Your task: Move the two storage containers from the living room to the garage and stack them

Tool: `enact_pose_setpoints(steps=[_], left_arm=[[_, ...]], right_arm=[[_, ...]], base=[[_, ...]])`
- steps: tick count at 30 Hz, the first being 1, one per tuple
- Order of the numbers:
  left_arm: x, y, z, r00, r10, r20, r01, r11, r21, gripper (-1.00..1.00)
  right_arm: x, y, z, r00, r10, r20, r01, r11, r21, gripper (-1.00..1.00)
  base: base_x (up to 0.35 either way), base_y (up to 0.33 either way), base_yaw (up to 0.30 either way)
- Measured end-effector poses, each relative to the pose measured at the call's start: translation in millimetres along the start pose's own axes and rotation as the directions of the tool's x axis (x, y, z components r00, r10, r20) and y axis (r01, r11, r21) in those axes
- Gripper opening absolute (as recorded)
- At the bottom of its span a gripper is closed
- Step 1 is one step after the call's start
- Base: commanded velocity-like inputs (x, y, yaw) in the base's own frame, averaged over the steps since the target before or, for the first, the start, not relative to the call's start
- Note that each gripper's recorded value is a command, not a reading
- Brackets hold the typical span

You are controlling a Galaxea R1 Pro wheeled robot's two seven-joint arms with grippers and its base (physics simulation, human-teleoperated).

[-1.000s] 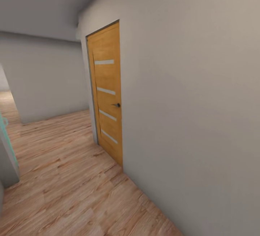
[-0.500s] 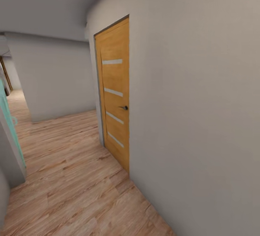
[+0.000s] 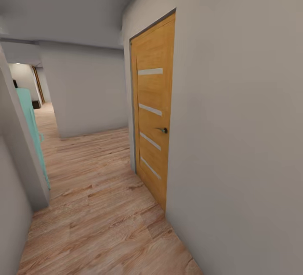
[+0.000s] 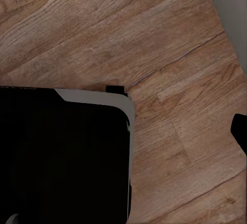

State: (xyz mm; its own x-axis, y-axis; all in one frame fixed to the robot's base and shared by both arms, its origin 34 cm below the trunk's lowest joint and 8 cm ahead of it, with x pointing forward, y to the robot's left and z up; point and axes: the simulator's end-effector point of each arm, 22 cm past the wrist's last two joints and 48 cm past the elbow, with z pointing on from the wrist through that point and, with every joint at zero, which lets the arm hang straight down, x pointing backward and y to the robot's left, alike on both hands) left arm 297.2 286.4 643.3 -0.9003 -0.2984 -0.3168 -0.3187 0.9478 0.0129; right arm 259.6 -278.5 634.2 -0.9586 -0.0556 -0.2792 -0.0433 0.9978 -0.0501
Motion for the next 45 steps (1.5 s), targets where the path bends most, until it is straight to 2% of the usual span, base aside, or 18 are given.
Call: enact_pose_setpoints(steps=[45], left_arm=[[-0.4,0.2,0.0,1.0,0.0,0.002,0.0,1.0,0.0,1.0]], right_arm=[[-0.3,-0.6,0.0,1.0,0.001,0.002,-0.001,1.0,0.001,1.0]], base=[[0.321,0.0,0.269]])
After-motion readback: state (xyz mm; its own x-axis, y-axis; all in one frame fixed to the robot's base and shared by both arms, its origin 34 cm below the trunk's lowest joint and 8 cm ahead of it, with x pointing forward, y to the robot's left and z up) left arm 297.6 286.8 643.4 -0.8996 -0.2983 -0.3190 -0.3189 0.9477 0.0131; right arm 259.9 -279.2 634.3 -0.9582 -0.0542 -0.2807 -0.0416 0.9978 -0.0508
